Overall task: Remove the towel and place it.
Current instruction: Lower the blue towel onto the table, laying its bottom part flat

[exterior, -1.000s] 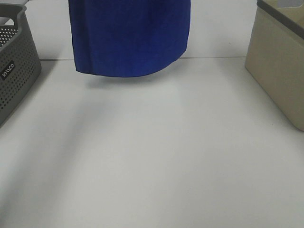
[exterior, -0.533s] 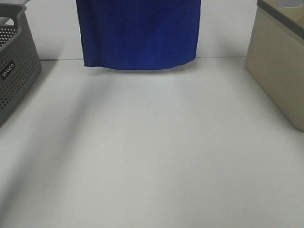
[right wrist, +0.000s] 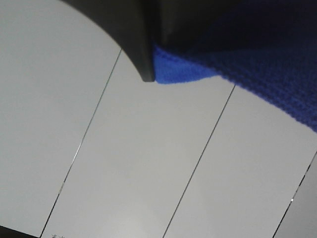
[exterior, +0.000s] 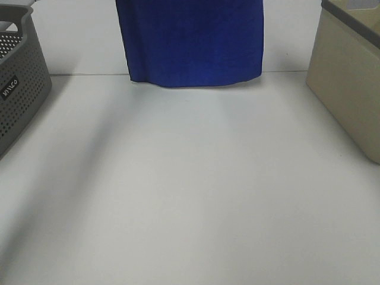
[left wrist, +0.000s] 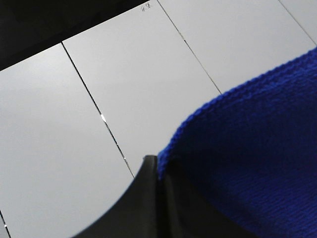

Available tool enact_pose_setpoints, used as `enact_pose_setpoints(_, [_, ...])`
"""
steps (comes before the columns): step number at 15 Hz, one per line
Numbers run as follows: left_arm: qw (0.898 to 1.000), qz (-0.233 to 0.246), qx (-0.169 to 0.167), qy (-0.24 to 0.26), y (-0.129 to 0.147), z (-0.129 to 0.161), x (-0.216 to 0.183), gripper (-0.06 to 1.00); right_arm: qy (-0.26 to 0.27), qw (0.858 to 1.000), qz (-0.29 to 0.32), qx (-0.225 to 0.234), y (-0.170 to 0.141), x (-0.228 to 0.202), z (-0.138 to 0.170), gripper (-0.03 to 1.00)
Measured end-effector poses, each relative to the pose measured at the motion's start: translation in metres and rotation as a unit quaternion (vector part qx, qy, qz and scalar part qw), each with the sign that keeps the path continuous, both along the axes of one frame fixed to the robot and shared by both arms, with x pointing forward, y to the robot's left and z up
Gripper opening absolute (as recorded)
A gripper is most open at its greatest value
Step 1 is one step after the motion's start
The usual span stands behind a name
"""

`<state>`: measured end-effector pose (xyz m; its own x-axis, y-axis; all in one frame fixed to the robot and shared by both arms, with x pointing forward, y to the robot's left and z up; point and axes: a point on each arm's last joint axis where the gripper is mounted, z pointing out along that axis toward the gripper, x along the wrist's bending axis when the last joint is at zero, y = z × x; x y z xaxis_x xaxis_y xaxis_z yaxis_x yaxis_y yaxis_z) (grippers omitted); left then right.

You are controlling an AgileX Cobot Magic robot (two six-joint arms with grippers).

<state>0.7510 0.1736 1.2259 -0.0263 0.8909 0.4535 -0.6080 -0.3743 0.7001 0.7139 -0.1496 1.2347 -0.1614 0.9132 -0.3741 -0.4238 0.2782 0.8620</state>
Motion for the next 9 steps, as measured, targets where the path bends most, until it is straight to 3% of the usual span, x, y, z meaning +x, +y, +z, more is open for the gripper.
enact_pose_setpoints(5, [1.0, 0.005, 0.003, 0.021, 0.0, -0.003, 0.002, 0.0, 0.02, 1.0, -0.002, -0.001, 0.0, 0.001, -0.003, 0.02])
enact_pose_setpoints(7, [0.999, 0.008, 0.006, 0.035, 0.001, -0.005, 0.004, 0.0, 0.056, 0.998, -0.006, -0.001, -0.001, 0.003, -0.009, 0.02])
enact_pose_setpoints(9, [0.996, 0.016, 0.01, 0.088, 0.0, -0.011, 0.006, 0.0, 0.124, 0.992, -0.012, 0.008, -0.003, 0.005, -0.019, 0.02])
